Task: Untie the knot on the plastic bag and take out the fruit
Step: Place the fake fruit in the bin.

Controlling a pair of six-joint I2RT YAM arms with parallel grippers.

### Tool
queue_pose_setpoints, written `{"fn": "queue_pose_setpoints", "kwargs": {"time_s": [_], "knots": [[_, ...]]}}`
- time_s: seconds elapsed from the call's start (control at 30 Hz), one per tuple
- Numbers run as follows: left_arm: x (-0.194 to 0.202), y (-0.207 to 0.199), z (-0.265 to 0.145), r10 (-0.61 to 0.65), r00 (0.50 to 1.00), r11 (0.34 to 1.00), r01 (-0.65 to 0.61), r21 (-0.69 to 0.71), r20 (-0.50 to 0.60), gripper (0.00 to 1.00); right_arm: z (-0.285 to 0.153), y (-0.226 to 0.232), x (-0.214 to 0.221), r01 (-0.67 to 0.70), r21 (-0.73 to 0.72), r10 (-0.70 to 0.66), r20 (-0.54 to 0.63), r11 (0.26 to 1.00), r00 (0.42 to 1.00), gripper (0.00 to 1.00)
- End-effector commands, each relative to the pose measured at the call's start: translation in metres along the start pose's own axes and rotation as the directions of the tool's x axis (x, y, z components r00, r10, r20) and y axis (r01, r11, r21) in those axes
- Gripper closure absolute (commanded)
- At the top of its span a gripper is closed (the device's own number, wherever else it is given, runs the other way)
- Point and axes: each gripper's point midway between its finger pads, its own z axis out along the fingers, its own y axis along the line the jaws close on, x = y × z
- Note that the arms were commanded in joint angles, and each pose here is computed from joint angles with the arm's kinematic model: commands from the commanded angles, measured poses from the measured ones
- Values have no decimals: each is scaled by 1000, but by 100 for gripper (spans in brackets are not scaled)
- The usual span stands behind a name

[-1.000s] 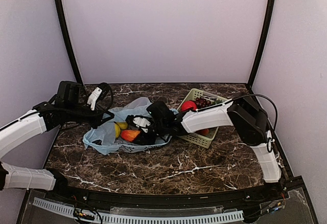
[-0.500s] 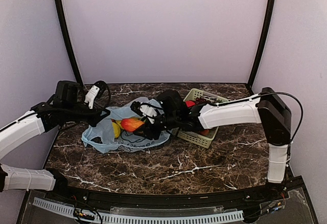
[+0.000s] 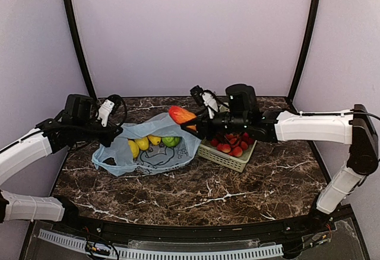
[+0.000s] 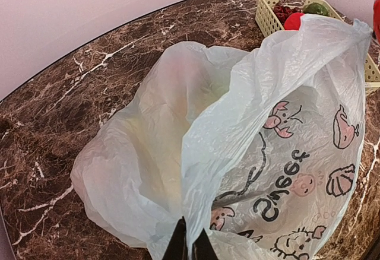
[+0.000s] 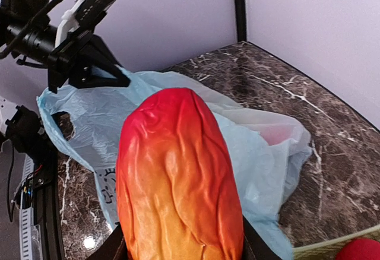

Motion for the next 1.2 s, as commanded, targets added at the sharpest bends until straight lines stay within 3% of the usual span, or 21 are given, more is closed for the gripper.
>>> {"fn": "queue_pose_setpoints", "kwargs": {"time_s": [0.0,0.2,0.4,0.73,1.17], "knots": [[3,0,0,33,999,999,-33,-5,-26,99,-39,-43,-12,-88,161,81,49,983,996,61],[7,4,-1,34,999,999,-35,-27,-35,99,-76,-108,37,-203,359,228,-30,911,973,62],[8,4,-1,33,999,999,-34,-27,-37,99,-97,-125,101,-206,482,352,-235,852,906,63],[11,3,2,32,998,999,-33,-19,-55,99,-90,-107,136,-212,402,393,-447,891,804,61],[13,1,3,31,998,999,-31,-6,-61,99,-65,-111,140,-227,351,391,-520,908,760,56]]}}
